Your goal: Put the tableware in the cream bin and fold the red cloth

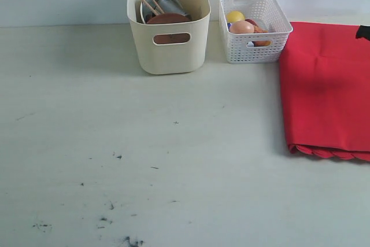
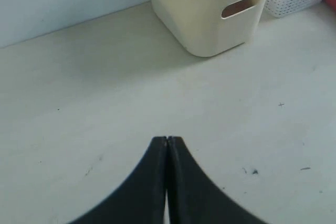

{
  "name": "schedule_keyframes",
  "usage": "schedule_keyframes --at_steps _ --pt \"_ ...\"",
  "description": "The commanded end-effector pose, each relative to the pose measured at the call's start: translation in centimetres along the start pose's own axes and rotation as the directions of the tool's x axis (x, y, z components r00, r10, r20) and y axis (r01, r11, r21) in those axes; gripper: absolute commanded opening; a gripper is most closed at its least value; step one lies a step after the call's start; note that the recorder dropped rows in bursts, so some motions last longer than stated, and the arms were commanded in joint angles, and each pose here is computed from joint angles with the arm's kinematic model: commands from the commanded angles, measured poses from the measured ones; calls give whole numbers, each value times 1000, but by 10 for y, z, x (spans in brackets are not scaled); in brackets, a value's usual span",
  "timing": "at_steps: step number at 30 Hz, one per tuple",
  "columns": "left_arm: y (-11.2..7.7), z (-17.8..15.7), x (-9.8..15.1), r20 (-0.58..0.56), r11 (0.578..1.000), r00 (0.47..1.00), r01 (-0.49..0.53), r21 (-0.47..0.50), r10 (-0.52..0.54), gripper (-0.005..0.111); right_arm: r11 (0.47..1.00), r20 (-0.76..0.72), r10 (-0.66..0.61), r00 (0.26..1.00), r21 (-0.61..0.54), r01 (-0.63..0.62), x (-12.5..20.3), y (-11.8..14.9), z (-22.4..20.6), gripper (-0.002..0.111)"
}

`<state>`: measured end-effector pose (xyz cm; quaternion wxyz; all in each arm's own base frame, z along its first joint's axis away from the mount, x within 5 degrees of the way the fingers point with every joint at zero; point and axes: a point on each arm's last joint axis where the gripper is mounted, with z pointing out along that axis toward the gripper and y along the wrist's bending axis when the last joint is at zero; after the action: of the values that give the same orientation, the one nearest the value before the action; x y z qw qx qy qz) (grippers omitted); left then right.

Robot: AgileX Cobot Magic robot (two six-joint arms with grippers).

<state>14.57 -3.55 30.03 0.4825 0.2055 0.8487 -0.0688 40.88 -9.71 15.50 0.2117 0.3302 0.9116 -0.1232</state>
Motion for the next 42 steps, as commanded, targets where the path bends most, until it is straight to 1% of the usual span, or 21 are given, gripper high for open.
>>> schedule_keyframes --at_steps 1,4,7,10,13,17,21,25,28,32,37,40,42 --pt "1 -1 0 8 1000 1000 -5 -13 5 1 998 -65 4 998 -57 -7 31 -1 -9 0" --pt "1 -1 0 10 1000 1000 -5 -14 5 1 997 -111 -26 994 -75 18 62 -3 2 0" --pt "1 -1 0 11 1000 1000 -5 -16 5 1 995 -144 -23 989 -95 10 85 -6 18 0" --pt "1 -1 0 11 1000 1000 -5 -16 5 1 994 -143 -47 989 -107 32 89 -4 29 0" --pt "1 -1 0 11 1000 1000 -5 -16 5 1 989 -111 -116 987 -107 105 86 0 38 0" --pt "1 -1 0 8 1000 1000 -5 -13 5 1 988 -89 -122 989 -109 112 74 8 51 0" --pt "1 -1 1 5 1000 1000 -5 -11 5 1 984 -43 -124 991 -134 117 57 22 62 0" --pt "0 -1 1 4 1000 1000 5 -3 -5 1 976 32 -167 985 -133 170 36 33 68 0" --pt "0 -1 1 4 1000 1000 28 -3 -28 1 981 61 -150 987 -118 156 19 38 63 0" --pt "0 -1 1 4 999 999 42 -2 -42 1 991 50 -124 991 -51 126 4 33 45 0" --pt "0 -1 0 15 995 995 103 0 -103 1 992 144 -84 986 -79 96 -19 26 -2 0" --pt "-1 -4 -4 61 989 987 148 9 -149 1 990 216 -58 975 -114 85 -31 23 -37 0" --pt "-2 -6 -6 112 980 974 196 16 -197 1 985 264 -68 962 -133 106 -36 20 -61 0"
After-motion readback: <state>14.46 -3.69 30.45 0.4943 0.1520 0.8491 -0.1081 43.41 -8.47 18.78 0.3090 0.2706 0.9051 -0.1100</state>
